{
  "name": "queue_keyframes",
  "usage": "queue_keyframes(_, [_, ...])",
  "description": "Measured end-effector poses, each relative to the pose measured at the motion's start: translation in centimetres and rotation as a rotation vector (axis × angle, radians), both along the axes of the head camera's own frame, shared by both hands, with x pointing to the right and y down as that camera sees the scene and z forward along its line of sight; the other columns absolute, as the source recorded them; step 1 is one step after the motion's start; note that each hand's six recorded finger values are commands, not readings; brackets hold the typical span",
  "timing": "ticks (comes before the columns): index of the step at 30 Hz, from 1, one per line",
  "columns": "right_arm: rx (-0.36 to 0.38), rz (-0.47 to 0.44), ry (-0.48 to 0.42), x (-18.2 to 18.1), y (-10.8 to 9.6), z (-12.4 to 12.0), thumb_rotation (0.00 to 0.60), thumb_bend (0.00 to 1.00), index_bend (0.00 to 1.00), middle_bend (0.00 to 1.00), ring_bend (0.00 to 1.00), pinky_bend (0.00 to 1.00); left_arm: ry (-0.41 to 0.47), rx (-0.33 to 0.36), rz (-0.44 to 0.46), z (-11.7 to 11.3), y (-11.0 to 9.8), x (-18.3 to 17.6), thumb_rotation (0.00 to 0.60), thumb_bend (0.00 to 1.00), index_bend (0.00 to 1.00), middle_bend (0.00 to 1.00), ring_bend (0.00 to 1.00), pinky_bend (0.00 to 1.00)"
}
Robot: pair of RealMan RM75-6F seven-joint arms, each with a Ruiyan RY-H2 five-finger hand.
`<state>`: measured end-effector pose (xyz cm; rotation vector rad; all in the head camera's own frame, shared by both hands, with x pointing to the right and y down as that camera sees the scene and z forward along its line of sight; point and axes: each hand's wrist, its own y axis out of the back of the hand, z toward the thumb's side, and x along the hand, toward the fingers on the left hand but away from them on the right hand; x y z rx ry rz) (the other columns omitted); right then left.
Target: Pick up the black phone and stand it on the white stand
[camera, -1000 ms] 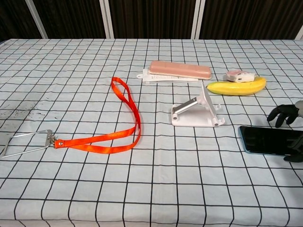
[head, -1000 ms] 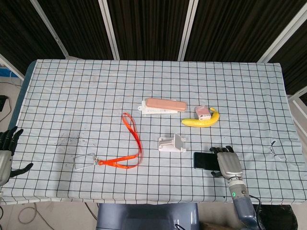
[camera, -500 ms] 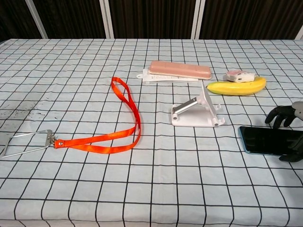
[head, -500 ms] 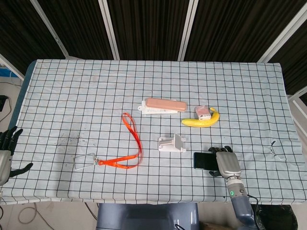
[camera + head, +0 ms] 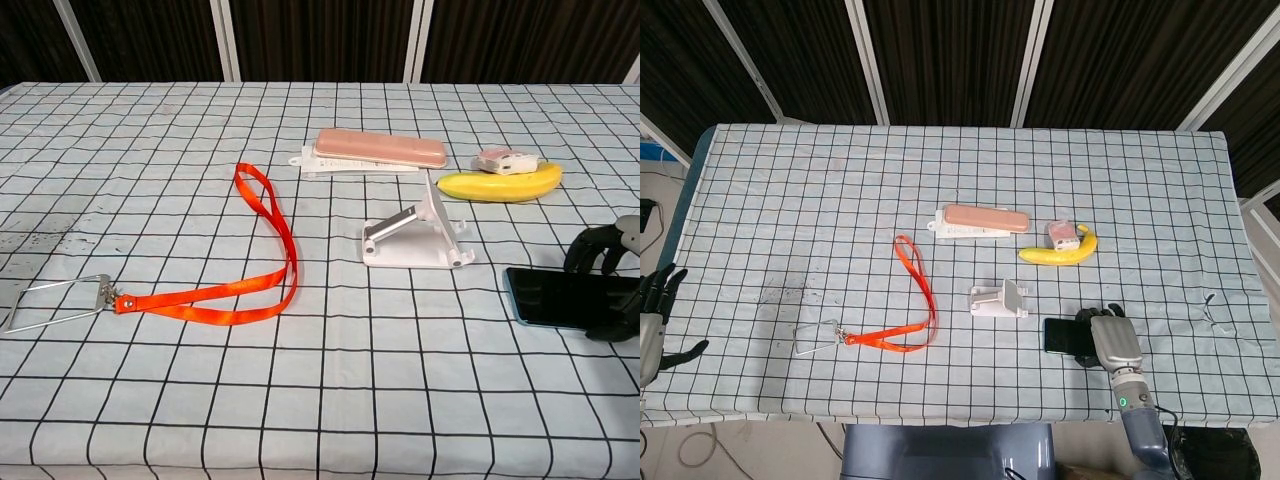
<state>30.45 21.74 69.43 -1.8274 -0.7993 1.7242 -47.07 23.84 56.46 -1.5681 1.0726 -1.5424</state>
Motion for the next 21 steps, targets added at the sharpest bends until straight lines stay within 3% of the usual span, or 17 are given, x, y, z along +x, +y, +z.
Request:
queue_keyframes(7, [0.002,-0.004,0.002,0.14,0.11,-0.01,0.600,0.32,0.49,0.52,0.43,0.19,0.002,0.000,-0.001,-0.02,0.01,0.00,0.600,0.00,0.00,0.00,0.00,0.00])
queue_keyframes(15, [0.003,-0.010,-0.002,0.26,0.29,-0.05,0.600,0.37,0.55,0.57,0.49,0.35,0.003,-0.001,-0.002,-0.01,0.02,-0.01,0.600,0.00,0.00,0.00,0.00,0.00])
queue_keyframes(21, [0.017,-0.020,-0.028,-0.11,0.08,-0.48,0.600,0.39,0.56,0.58,0.50,0.39,0.004,-0.002,-0.005,0.01,0.00,-0.01,0.600,0.00,0.00,0.00,0.00,0.00])
